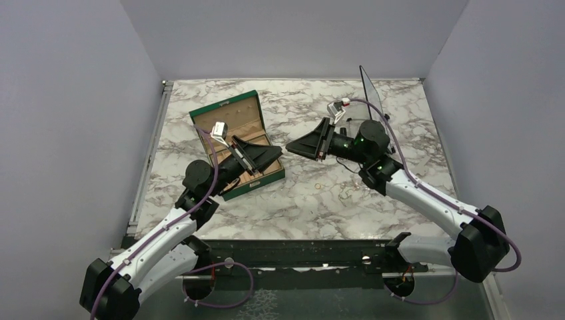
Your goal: Organize the mixed jewelry
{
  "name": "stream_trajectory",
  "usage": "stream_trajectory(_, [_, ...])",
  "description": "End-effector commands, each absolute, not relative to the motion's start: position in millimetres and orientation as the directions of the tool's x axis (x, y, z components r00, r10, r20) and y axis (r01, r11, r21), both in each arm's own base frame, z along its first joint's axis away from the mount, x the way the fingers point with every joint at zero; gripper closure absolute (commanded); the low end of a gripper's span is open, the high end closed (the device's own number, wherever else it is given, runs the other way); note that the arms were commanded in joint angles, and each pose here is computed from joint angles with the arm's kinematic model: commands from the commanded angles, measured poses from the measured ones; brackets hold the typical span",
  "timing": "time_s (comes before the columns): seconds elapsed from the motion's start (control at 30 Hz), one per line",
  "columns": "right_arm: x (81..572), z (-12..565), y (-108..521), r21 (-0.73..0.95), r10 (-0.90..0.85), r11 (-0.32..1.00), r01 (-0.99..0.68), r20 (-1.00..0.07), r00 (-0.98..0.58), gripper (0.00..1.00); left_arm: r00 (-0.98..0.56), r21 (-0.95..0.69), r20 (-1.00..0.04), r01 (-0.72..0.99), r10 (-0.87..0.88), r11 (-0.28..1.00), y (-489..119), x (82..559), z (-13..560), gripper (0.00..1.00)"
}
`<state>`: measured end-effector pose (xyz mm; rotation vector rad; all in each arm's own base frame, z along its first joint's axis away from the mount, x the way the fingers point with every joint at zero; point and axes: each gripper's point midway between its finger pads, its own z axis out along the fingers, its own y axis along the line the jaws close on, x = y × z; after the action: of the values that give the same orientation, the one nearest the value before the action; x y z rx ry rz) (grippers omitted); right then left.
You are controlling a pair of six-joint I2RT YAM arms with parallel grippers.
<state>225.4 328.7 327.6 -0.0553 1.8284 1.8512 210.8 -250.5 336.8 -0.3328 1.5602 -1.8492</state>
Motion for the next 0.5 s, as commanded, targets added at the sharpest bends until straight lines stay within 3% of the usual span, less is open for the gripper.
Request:
stream_trajectory(0.0, [241,326,319,0.834,0.324,0.264,-0.484,-0.549,-0.770,0.53,-0.734,-0.958,-0.199,0.285,-0.650,-0.029,-249,215,325,0.49])
stream_trajectory(0.23, [251,286,314,0.789,0.258,0.407,-0.459,-0.582,-0.771,0.47,-0.722,-0.977,-0.187,0.205,-0.667,0.052,-248,229,297,0.45])
stream_trajectory(0.47, [244,199,294,0.733,0.163,0.588,-0.342,-0.522,-0.837,0.47,-0.670,-0.908,-0.337,0.045,-0.662,0.417,-227,246,221,0.38])
